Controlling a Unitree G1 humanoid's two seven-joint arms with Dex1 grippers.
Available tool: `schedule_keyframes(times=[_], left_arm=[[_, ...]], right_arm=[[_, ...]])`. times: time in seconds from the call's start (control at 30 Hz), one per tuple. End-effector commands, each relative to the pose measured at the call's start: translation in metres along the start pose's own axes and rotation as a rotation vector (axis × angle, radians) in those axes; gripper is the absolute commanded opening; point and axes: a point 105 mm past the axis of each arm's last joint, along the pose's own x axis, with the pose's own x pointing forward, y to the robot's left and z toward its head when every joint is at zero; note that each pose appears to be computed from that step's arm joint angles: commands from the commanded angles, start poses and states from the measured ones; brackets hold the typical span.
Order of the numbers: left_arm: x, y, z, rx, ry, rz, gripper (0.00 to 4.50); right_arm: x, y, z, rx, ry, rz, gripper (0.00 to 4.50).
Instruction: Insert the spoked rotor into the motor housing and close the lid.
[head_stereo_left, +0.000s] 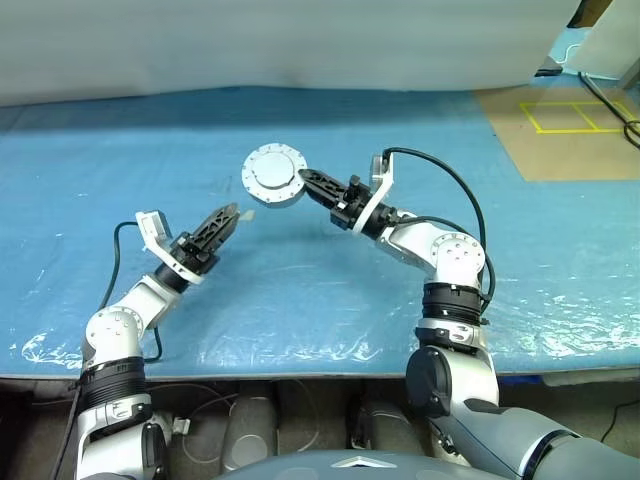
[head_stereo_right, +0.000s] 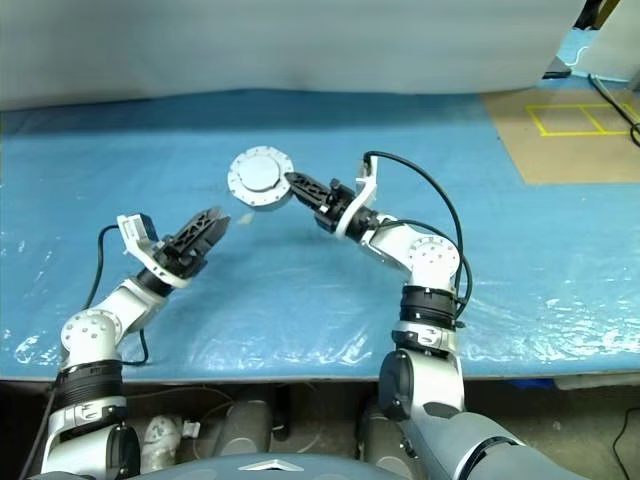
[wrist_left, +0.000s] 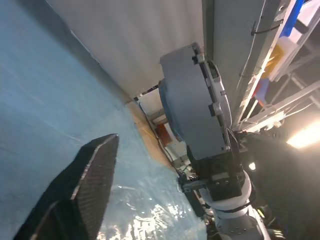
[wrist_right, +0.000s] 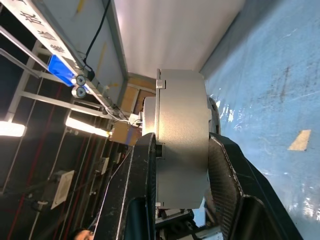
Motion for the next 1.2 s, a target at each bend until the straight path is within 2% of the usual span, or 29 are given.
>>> schedule_keyframes(times=[0.03, 0.27, 0.4, 0.8, 0.93, 1.03, 1.13, 1.17, 1.2], left_arm=[[0.011, -0.004, 0.003, 0.003, -0.036, -0.029, 4.46], [0.042, -0.027, 0.001, -0.127, -0.058, -0.178, 4.46], [0.053, -0.01, -0.014, -0.136, -0.013, -0.12, 4.46], [0.088, -0.013, -0.013, -0.18, -0.085, -0.146, 4.46], [0.085, -0.006, -0.015, -0.098, -0.1, -0.087, 4.46], [0.082, -0.008, -0.014, -0.093, -0.113, -0.092, 3.9], [0.084, -0.005, -0.02, -0.064, -0.085, -0.047, 2.93], [0.085, -0.003, -0.02, -0.048, -0.091, -0.028, 2.72], [0.086, -0.007, -0.016, -0.047, -0.12, -0.059, 2.72]], right_arm=[[0.005, 0.036, 0.008, -0.052, -0.015, 0.128, 1.1], [0.005, 0.038, 0.005, -0.058, 0.004, 0.122, 1.1], [0.005, 0.039, 0.004, -0.061, 0.004, 0.122, 1.1], [0.004, 0.039, 0.002, -0.068, 0.012, 0.118, 1.1], [0.004, 0.038, 0.001, -0.064, 0.012, 0.114, 1.1], [0.004, 0.037, 0.0, -0.06, 0.012, 0.113, 1.1], [0.004, 0.036, 0.0, -0.054, 0.013, 0.11, 1.1], [0.004, 0.036, -0.001, -0.053, 0.014, 0.109, 1.1], [0.005, 0.036, -0.001, -0.054, 0.016, 0.107, 1.1]])
